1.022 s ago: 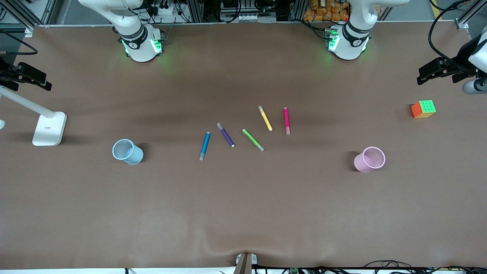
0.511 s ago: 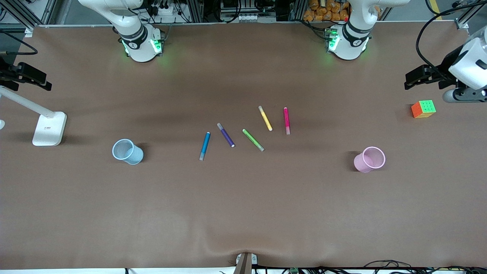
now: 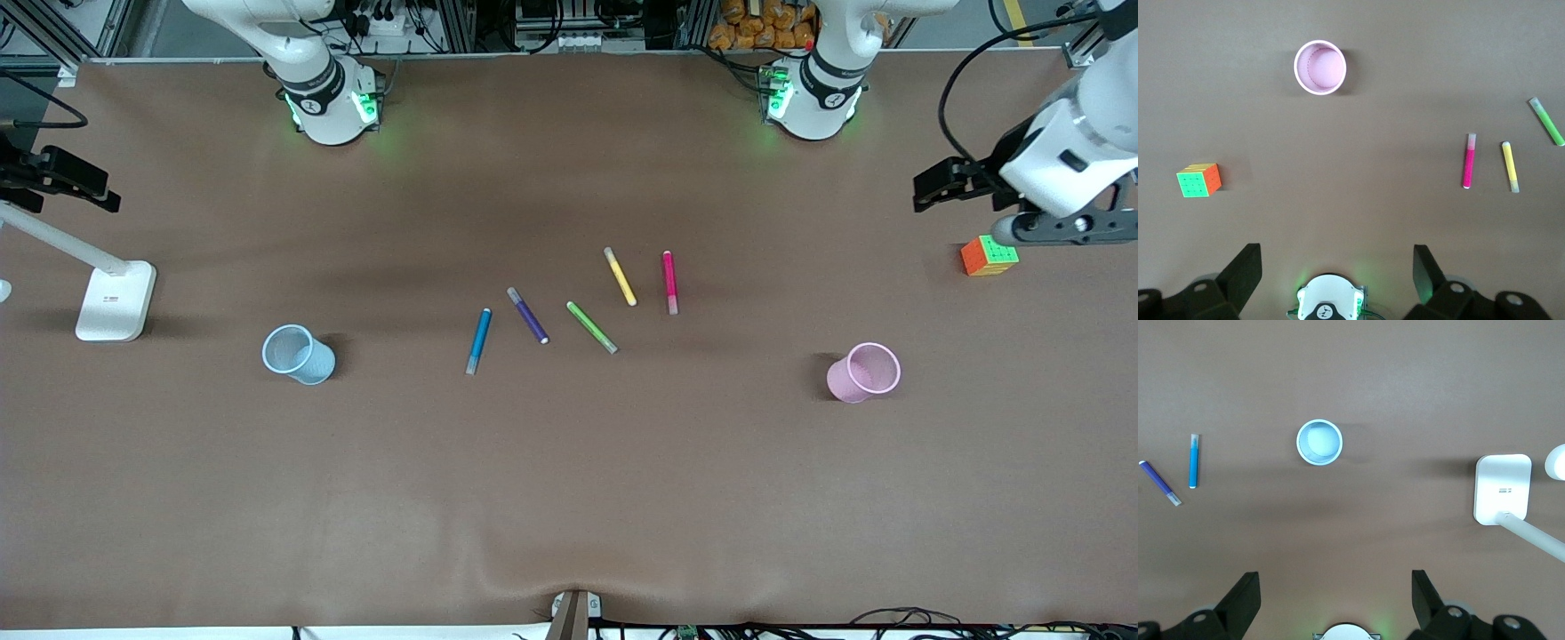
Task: Place pink and blue markers in matching cups
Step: 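Move the left gripper toward the pink marker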
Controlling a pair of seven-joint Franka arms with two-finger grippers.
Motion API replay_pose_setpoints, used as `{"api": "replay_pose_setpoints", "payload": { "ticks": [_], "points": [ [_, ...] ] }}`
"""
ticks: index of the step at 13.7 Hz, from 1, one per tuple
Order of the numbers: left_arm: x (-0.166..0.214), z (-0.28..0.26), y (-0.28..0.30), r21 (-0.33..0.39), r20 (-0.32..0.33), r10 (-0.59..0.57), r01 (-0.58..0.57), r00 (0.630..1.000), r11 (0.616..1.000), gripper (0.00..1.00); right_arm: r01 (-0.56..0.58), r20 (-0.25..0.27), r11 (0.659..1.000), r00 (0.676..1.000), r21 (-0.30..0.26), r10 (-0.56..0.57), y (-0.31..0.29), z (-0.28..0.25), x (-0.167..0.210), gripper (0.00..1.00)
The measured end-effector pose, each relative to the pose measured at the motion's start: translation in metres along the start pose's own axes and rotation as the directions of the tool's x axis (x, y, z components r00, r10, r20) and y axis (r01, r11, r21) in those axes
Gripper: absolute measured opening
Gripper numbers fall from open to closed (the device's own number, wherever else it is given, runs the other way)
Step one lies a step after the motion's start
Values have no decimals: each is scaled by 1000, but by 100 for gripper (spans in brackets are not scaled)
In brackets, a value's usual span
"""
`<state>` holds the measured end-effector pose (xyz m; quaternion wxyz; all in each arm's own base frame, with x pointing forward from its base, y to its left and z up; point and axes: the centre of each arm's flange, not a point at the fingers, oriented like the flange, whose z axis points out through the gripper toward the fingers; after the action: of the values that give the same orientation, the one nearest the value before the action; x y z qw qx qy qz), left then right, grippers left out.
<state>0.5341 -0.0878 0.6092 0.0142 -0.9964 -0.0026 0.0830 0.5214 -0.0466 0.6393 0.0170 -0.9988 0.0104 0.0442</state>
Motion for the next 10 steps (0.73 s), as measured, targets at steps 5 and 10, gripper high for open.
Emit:
{"api": "replay_pose_setpoints", "payload": {
  "ticks": [5, 10],
  "points": [
    [18, 31, 28, -49, 74, -32, 36, 997, 998, 100, 20, -2, 1000, 1000, 0, -20, -2, 0, 0, 100],
    [23, 43, 48, -39, 88, -52, 56, 995, 998, 100, 40, 0, 999, 999, -1, -40, -10, 0, 0, 100]
  ]
}}
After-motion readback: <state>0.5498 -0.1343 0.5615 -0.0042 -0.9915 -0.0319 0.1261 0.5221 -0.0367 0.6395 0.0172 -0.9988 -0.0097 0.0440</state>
